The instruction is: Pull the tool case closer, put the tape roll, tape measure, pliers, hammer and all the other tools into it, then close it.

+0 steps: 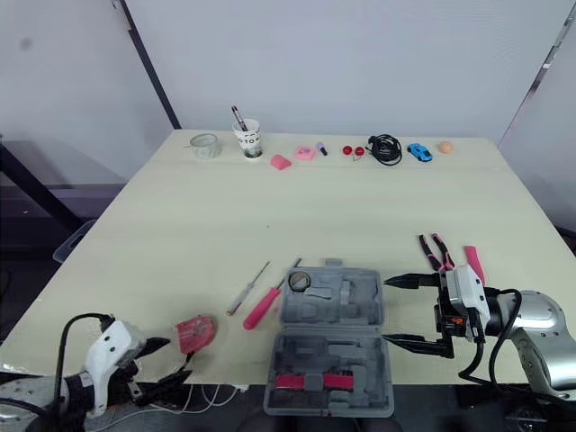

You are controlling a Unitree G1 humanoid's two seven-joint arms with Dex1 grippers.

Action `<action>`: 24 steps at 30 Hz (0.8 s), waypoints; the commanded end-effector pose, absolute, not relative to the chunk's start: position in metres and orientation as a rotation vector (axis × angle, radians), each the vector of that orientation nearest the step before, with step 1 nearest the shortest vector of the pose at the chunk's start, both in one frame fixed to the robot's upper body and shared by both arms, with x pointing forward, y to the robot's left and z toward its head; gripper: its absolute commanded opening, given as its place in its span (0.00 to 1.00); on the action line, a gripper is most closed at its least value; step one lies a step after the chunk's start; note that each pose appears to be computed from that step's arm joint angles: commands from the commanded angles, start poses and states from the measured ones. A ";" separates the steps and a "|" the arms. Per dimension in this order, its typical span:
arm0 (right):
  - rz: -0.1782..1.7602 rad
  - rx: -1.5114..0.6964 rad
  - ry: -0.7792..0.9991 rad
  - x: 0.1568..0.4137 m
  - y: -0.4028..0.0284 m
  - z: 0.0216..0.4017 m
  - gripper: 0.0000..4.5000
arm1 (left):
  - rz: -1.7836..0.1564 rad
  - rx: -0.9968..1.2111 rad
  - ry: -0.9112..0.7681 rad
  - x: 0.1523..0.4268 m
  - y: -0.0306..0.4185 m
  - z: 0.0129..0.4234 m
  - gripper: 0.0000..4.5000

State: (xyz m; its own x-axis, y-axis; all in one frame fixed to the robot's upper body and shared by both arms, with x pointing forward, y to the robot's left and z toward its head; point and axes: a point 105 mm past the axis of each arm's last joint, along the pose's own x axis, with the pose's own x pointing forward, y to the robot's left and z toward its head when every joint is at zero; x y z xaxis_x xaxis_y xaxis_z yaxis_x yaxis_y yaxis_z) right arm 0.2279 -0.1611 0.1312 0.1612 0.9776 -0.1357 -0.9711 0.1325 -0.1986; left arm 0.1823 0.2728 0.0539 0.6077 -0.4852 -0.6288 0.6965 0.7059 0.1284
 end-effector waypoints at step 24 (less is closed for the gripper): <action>1.358 -0.294 -0.103 0.231 -0.159 0.143 1.00 | -0.836 0.514 0.594 0.238 0.261 0.024 0.96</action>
State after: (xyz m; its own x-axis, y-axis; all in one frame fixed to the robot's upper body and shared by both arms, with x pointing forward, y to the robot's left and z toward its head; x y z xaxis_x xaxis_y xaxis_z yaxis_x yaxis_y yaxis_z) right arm 0.2330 -0.1585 0.1316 0.2128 0.9710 -0.1088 -0.9584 0.1857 -0.2169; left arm 0.2379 0.2575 0.0306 0.5260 -0.5540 -0.6453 0.8080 0.5624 0.1758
